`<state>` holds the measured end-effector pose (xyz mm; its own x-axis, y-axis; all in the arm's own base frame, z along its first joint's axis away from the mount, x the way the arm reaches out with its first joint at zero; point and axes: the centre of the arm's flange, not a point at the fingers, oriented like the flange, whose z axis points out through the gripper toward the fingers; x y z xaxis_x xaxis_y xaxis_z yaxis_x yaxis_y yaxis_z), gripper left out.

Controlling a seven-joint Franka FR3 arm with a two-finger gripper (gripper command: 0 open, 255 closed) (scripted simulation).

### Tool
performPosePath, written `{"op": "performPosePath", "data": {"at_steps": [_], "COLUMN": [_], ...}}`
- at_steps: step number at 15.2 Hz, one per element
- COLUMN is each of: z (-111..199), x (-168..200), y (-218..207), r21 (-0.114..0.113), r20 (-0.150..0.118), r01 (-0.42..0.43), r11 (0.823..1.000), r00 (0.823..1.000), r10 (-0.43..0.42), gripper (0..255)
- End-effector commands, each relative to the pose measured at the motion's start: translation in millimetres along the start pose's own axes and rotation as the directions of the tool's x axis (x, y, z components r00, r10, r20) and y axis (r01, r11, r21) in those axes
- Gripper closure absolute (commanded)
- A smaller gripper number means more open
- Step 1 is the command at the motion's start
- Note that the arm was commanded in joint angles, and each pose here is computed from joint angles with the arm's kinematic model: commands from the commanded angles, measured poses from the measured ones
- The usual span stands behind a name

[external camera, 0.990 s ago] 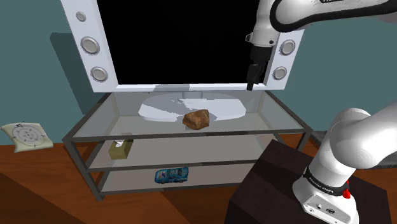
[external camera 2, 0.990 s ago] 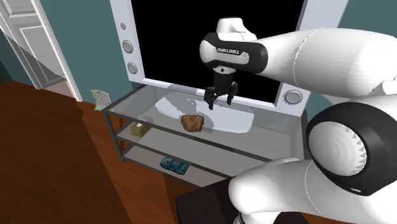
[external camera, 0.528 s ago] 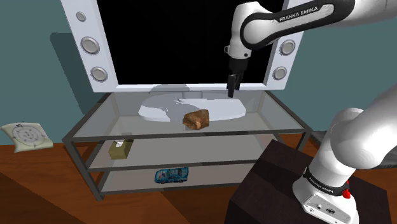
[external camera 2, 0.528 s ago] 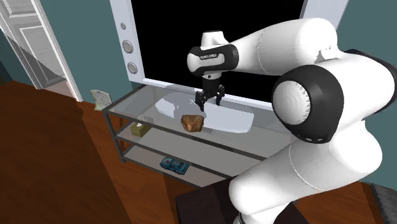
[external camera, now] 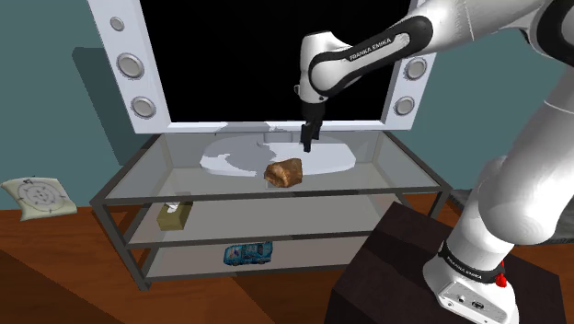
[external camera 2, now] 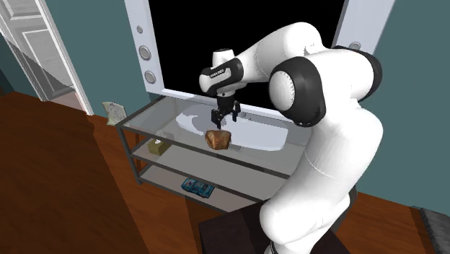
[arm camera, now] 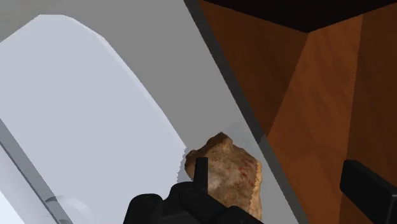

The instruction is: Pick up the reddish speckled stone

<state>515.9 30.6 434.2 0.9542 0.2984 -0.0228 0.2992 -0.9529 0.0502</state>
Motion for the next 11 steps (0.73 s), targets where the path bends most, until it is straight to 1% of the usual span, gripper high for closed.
{"op": "performPosePath", "data": {"at_steps": [1,6,11], "z": [17,56,96], "x": [21,76,130], "y": [-1,-6,-13], "r21": [-0.011,-0.036,-0.061], "r20": [0.004,0.017,0.031], "r01": [0.024,0.082,0.141], "r11": [1.0,0.996,0.988], "r00": [1.0,0.996,0.99], "r10": [-0.024,-0.082,-0.139], "gripper": [0,0,0]}}
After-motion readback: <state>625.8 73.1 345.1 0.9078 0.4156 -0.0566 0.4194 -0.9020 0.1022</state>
